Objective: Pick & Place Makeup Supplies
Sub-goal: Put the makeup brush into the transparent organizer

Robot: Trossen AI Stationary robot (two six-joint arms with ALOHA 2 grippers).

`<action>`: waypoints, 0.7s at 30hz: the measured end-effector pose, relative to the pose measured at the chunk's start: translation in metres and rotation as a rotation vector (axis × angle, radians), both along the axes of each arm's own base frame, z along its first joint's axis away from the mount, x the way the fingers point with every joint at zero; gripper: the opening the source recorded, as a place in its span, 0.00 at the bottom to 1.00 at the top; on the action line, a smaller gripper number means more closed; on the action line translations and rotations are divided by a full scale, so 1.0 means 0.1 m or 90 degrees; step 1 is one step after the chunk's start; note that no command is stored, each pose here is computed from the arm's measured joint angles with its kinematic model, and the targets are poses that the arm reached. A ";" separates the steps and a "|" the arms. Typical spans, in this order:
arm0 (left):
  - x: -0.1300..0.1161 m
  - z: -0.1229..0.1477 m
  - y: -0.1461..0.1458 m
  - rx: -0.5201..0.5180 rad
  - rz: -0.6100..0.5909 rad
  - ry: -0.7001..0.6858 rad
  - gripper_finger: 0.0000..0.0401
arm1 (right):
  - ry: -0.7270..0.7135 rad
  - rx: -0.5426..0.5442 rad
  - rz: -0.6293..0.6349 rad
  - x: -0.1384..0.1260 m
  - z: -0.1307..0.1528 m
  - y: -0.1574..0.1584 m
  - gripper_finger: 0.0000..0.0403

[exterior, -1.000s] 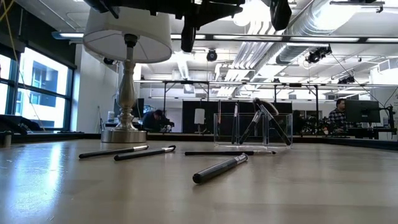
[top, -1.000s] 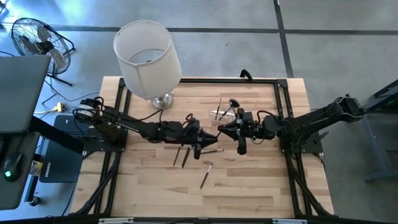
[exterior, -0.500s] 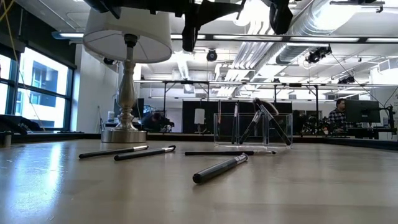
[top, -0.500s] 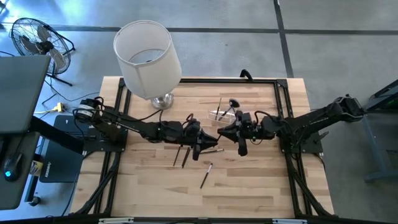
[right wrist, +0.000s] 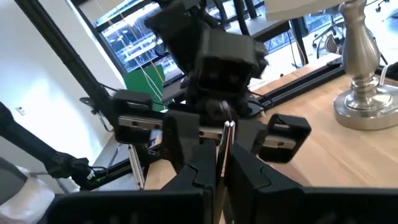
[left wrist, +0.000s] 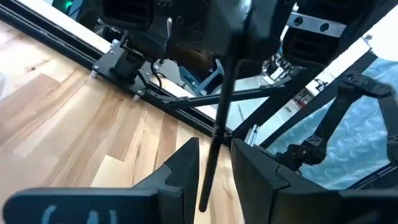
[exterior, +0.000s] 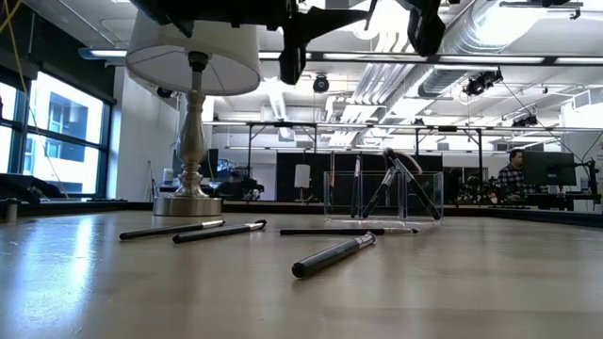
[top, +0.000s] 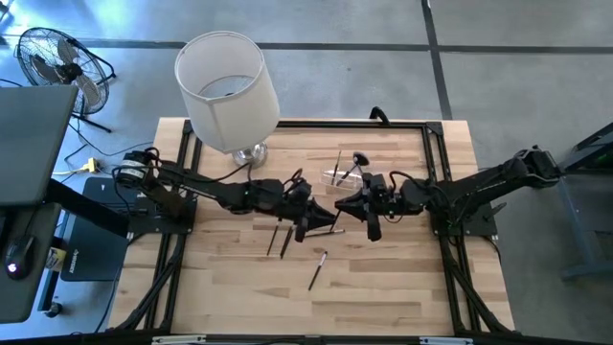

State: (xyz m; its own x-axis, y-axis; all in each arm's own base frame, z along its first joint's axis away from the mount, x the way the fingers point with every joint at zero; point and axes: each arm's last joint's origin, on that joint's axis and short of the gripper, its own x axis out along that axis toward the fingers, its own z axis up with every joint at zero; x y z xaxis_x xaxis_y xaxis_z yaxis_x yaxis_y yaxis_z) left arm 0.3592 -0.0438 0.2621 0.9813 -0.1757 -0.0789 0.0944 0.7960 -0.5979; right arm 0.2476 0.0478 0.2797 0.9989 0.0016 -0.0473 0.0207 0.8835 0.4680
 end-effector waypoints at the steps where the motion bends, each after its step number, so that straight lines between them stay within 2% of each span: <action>1: 0.01 0.03 0.00 0.006 -0.001 -0.001 0.23 | 0.002 0.002 -0.001 0.00 0.00 0.00 0.03; 5: 0.09 0.22 -0.02 0.052 -0.007 0.018 0.23 | 0.002 0.033 0.003 0.01 0.00 -0.04 0.03; 10: 0.24 0.32 -0.03 0.101 -0.015 0.088 0.23 | 0.002 0.024 0.005 0.01 0.00 -0.05 0.03; 13: 0.31 0.38 -0.04 0.112 -0.017 0.103 0.23 | 0.001 0.018 0.007 0.01 0.00 -0.05 0.03; 21: 0.39 0.34 -0.05 0.117 -0.010 0.113 0.23 | 0.005 0.012 0.009 0.01 -0.01 -0.05 0.03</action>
